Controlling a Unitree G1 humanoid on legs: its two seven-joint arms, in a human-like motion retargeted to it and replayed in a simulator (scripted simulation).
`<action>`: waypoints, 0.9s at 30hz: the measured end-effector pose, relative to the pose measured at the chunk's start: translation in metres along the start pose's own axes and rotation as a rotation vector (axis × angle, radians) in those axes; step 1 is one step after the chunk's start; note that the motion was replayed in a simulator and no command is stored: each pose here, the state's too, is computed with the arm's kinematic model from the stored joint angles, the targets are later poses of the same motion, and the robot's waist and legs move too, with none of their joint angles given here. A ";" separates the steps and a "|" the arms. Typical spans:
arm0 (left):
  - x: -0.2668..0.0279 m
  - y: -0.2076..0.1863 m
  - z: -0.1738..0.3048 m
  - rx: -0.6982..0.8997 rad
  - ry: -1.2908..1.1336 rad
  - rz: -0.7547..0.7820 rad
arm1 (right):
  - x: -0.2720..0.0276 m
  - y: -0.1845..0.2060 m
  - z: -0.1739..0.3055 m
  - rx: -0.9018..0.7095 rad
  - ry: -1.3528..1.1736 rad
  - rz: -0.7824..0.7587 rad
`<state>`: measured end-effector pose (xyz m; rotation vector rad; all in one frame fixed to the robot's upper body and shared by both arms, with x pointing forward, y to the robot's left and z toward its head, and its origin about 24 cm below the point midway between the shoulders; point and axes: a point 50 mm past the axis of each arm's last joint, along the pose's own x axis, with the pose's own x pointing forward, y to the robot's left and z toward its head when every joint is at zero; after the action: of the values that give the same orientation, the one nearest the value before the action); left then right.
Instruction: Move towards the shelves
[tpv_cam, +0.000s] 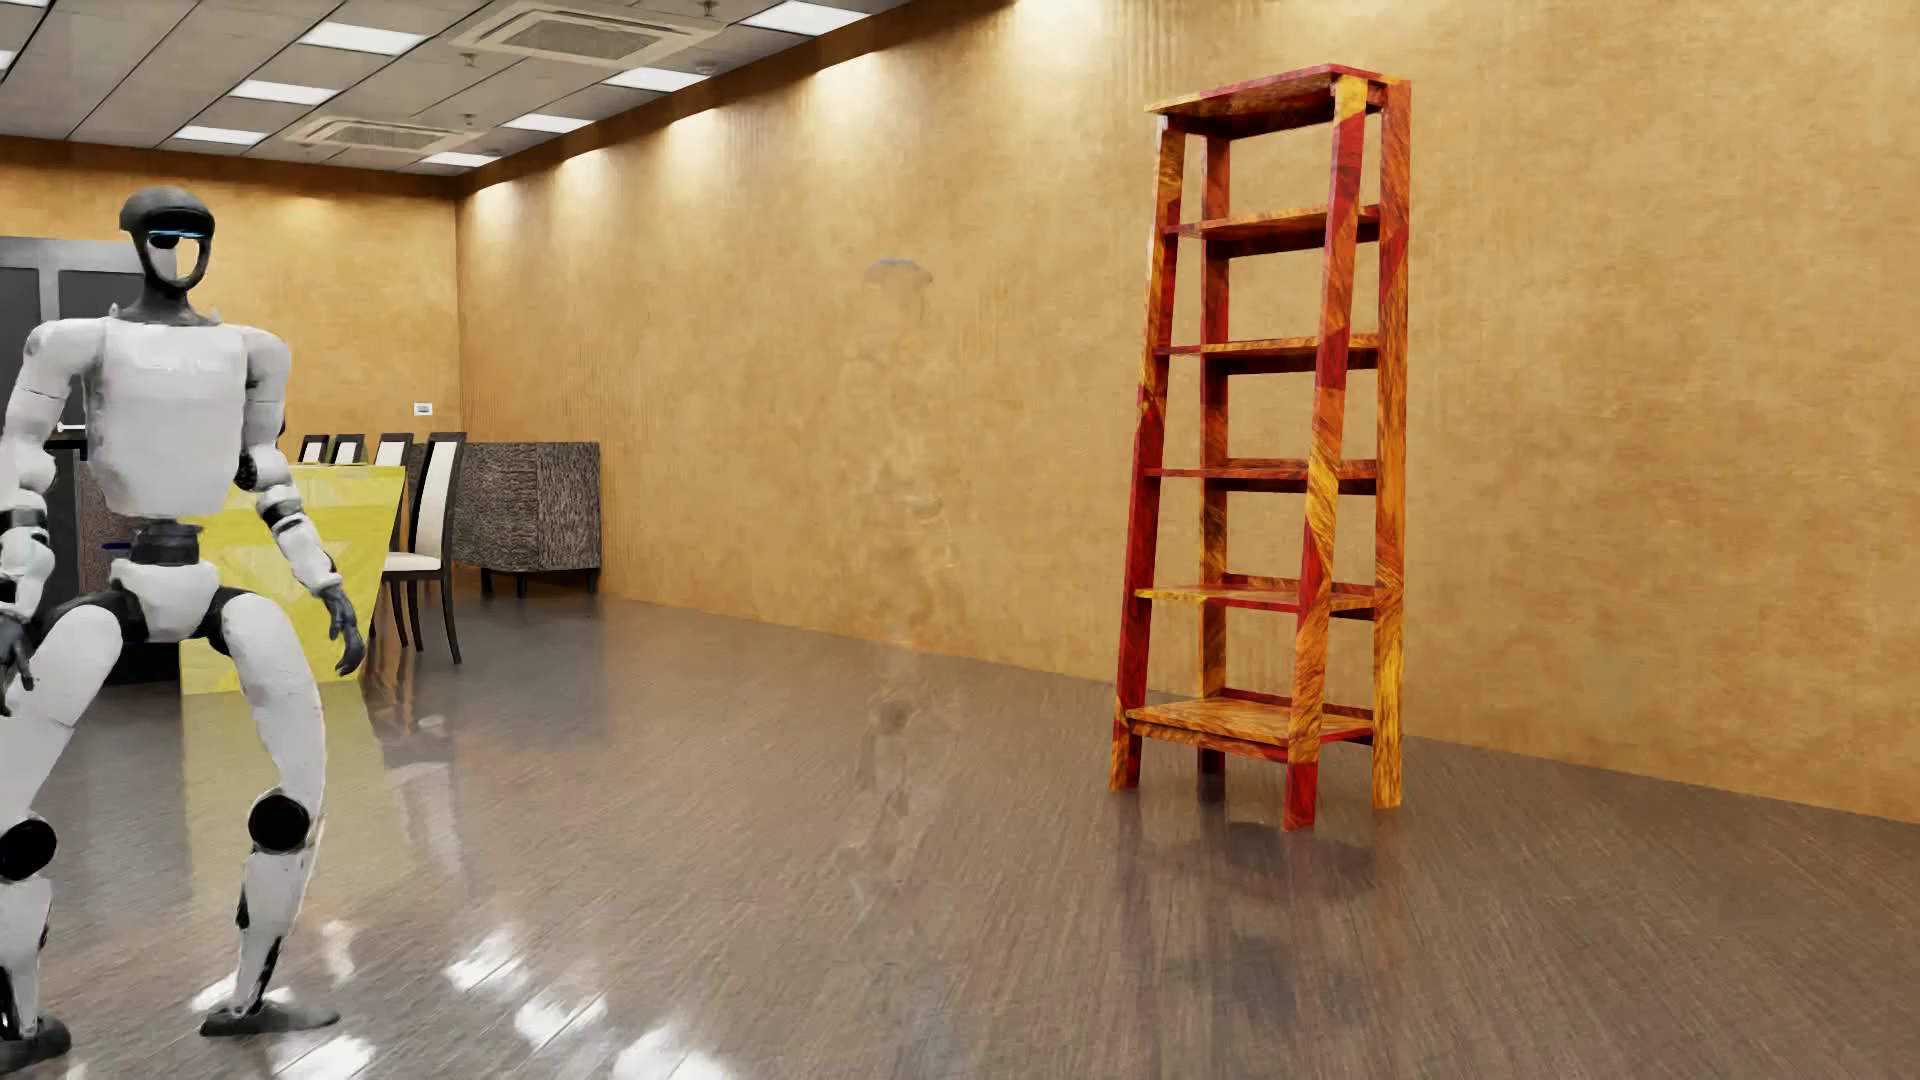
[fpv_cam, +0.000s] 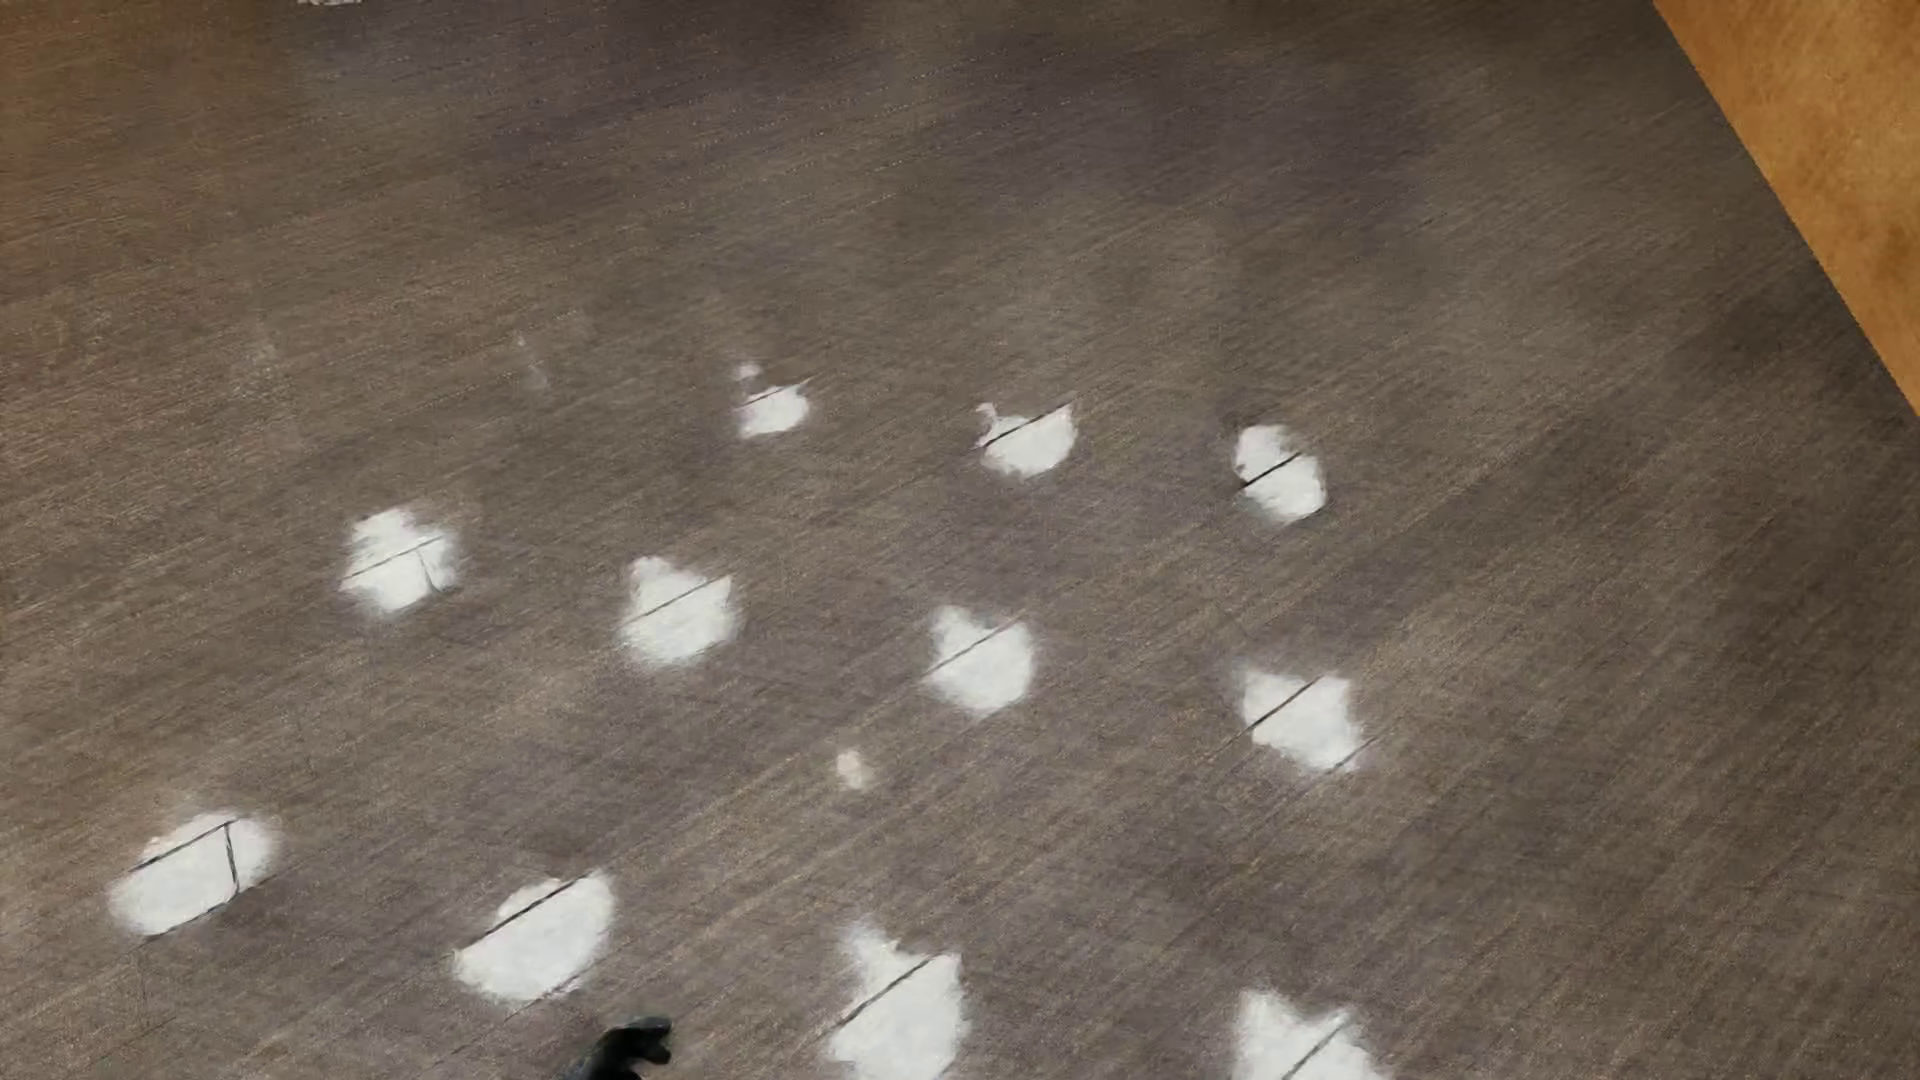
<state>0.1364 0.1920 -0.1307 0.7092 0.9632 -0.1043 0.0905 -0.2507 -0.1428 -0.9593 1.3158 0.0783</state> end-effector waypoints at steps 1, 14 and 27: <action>0.000 -0.008 0.008 0.060 -0.033 -0.051 | 0.001 -0.005 -0.009 0.032 0.015 -0.028; 0.014 0.033 0.050 0.040 -0.130 0.085 | -0.029 0.005 0.032 0.112 -0.285 -0.064; -0.021 0.002 -0.099 0.159 0.340 -0.141 | -0.034 0.000 0.083 0.089 -0.408 -0.048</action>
<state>0.0544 0.2478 -0.1499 0.8204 1.3416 -0.1900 0.1444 -0.1830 -0.1188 -0.8451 0.9127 0.1678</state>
